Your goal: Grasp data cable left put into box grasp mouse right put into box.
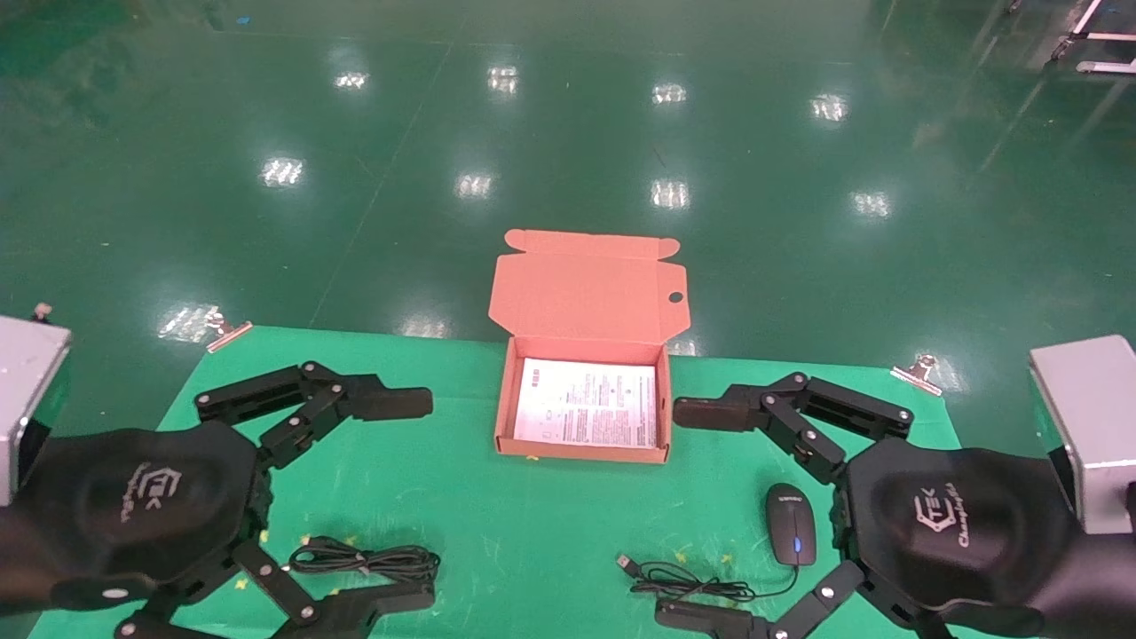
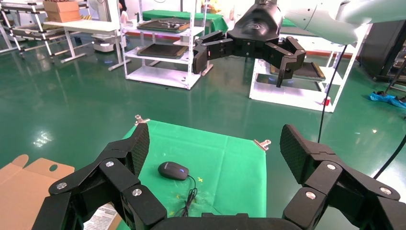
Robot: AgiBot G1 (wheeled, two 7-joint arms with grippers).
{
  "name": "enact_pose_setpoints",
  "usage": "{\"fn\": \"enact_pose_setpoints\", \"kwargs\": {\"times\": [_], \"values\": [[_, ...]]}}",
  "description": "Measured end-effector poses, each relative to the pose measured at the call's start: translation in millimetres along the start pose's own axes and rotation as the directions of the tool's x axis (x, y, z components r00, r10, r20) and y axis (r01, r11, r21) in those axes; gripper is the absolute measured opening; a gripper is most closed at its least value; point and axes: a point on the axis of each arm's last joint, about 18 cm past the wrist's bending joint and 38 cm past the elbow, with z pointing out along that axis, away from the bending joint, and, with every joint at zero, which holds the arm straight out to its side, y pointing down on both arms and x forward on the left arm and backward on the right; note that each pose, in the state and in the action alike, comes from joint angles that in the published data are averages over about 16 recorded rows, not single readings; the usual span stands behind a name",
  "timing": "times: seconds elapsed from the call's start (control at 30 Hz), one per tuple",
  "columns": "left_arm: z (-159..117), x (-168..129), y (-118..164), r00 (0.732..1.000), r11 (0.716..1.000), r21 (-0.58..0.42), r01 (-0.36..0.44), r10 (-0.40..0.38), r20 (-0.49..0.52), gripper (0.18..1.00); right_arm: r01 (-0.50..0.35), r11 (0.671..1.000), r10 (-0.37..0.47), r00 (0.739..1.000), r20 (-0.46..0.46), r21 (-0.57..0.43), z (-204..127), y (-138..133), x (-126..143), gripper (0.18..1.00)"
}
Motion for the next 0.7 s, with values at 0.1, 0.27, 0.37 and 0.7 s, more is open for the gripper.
{"fn": "enact_pose_setpoints", "kwargs": {"times": [0.1, 0.27, 0.37, 0.7], "values": [[0.0, 0.0, 0.0, 1.0, 1.0, 0.0, 0.0, 0.0, 0.0, 1.001, 0.0, 1.0, 0.0, 1.0, 0.0, 0.0, 0.0, 0.0, 0.0, 1.0], [0.0, 0.0, 0.0, 1.0, 1.0, 0.0, 0.0, 0.0, 0.0, 1.001, 0.0, 1.0, 0.0, 1.0, 0.0, 0.0, 0.0, 0.0, 0.0, 1.0], [0.0, 0.0, 0.0, 1.0, 1.0, 0.0, 0.0, 0.0, 0.0, 1.001, 0.0, 1.0, 0.0, 1.0, 0.0, 0.0, 0.0, 0.0, 0.0, 1.0], [0.2, -0.3, 0.2, 1.0, 1.0, -0.001, 0.0, 0.0, 0.001, 1.001, 0.0, 1.0, 0.0, 1.0, 0.0, 0.0, 0.0, 0.0, 0.0, 1.0]]}}
